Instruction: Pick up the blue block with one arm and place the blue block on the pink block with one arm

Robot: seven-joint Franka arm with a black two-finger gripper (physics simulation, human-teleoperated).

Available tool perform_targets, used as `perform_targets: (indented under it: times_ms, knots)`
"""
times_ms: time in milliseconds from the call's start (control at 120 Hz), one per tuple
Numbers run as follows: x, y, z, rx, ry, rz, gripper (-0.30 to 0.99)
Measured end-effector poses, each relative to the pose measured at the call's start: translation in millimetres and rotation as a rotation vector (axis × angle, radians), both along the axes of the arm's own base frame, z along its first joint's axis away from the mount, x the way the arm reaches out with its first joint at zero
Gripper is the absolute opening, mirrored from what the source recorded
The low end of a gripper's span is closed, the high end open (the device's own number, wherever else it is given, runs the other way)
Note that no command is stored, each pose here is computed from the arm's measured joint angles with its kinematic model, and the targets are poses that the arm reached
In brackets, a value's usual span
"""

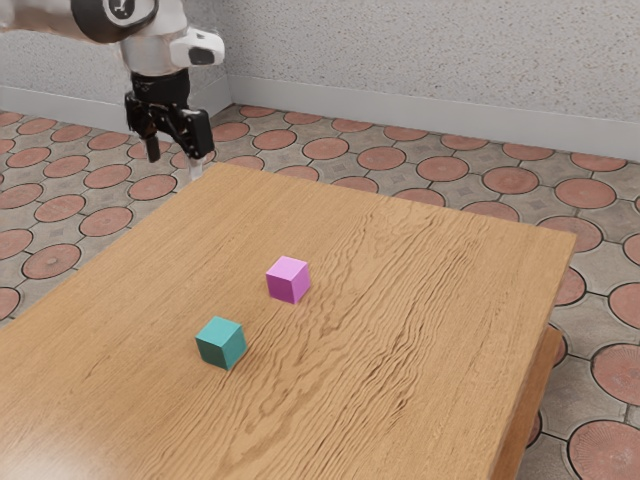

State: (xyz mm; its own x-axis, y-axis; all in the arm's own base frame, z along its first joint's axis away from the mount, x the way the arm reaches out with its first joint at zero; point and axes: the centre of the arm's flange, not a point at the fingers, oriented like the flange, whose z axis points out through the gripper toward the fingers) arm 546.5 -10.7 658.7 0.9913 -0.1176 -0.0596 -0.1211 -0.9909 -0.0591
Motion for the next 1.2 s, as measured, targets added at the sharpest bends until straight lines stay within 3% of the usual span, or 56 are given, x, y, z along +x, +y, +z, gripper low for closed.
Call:
perform_targets:
  times_ms: [242, 417, 533, 842, 1200]
  knots:
    - [20, 3, -134, 0.009, 0.074, -0.013, 0.69]
    - [18, 25, -206, -0.002, 0.046, 0.014, 0.69]
    - [20, 24, -237, -0.012, 0.008, 0.01, 0.69]
    - [11, 21, -320, -0.042, -0.001, 0.011, 0.69]
    - [0, 20, -359, -0.063, -0.029, 0.024, 0.69]
